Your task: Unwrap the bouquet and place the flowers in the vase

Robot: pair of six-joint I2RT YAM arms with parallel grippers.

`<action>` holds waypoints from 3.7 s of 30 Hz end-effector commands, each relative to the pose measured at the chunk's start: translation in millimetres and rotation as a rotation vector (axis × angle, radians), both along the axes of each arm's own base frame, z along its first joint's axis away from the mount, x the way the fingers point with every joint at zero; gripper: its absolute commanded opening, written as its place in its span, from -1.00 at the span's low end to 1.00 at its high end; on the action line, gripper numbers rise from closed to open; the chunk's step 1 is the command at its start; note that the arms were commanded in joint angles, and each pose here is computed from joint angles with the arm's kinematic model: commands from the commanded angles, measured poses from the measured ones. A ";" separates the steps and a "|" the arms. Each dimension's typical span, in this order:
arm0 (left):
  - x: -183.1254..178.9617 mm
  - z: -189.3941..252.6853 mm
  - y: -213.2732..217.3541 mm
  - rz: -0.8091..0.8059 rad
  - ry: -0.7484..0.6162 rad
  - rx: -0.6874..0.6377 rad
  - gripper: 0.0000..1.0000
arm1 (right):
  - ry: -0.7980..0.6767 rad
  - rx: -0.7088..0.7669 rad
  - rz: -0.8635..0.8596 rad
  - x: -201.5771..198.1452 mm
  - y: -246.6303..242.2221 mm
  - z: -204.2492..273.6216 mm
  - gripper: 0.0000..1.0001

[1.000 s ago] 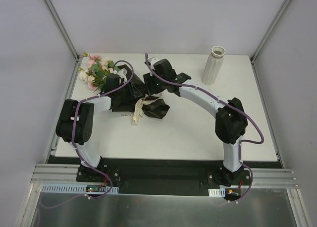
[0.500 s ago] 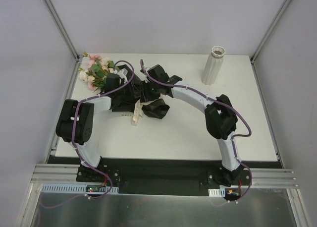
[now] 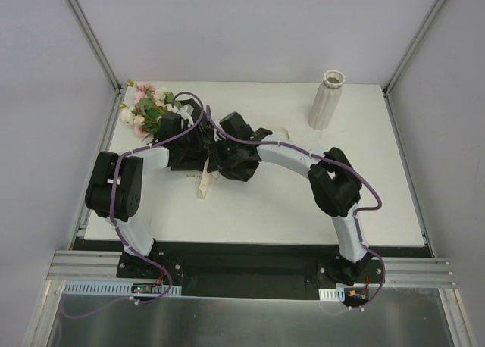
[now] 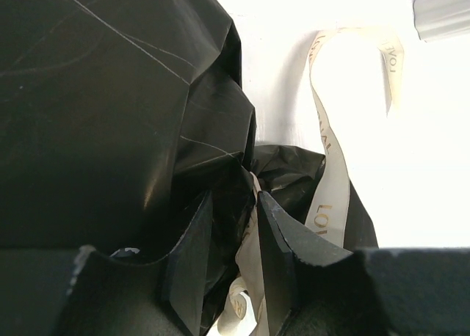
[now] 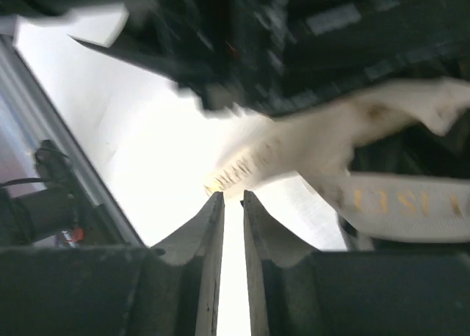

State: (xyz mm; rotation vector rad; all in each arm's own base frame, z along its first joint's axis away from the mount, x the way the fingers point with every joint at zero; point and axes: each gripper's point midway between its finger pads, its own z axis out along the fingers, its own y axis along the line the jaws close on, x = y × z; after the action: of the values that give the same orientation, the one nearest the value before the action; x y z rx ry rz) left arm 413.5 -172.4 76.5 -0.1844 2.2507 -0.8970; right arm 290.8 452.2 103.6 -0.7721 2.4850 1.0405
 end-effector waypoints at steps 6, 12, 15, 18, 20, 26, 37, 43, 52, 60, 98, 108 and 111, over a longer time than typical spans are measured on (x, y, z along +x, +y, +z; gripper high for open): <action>8.4 18.3 2.1 -0.005 -0.067 -0.004 -0.38 | -0.322 0.086 -0.223 43.4 -32.2 52.9 -0.56; 6.3 15.7 2.0 -0.004 -0.060 -0.008 -0.38 | -0.346 0.098 -0.257 55.2 -34.5 62.3 -0.39; 6.7 16.0 0.6 -0.008 -0.059 -0.016 -0.38 | -0.316 0.056 -0.297 69.9 -35.7 49.8 -0.30; 7.3 16.5 0.3 -0.009 -0.061 -0.018 -0.38 | -0.263 0.016 -0.315 76.8 -34.3 29.1 -0.31; 6.9 14.7 -0.1 -0.011 -0.057 -0.019 -0.38 | -0.219 0.013 -0.305 70.8 -29.6 16.3 -0.31; 7.0 14.7 -1.3 -0.017 -0.055 -0.024 -0.37 | -0.125 0.033 -0.210 39.0 -4.2 -2.1 -0.37; 9.5 16.6 -2.4 -0.026 -0.062 -0.022 -0.35 | -0.094 0.086 -0.128 17.6 11.9 8.3 -0.39; 8.4 18.9 -2.7 -0.028 -0.065 -0.026 -0.34 | -0.177 0.125 -0.184 29.0 -8.8 30.6 -0.25; 7.4 16.5 -1.4 -0.021 -0.061 -0.021 -0.34 | -0.167 0.119 -0.442 73.0 -28.9 29.3 -0.16; 8.6 15.4 -1.9 -0.022 -0.059 -0.023 -0.35 | -0.091 0.124 -0.420 70.5 1.1 5.6 -0.18; 10.3 7.2 2.0 -0.007 -0.026 -0.007 -0.38 | -0.201 0.121 -0.337 47.7 13.4 14.9 -0.83; 13.3 -4.7 2.7 -0.007 0.026 -0.002 -0.36 | -0.292 0.176 -0.289 29.6 -3.9 64.4 -0.98; 14.0 -5.8 2.7 -0.005 0.031 -0.003 -0.37 | -0.355 0.216 -0.283 23.7 -11.7 93.3 -0.99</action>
State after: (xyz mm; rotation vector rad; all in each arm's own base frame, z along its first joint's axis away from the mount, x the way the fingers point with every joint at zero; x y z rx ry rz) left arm 418.7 -171.6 69.1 -0.1999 2.2864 -0.9157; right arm 326.5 435.2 107.3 -0.4086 2.2931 0.8359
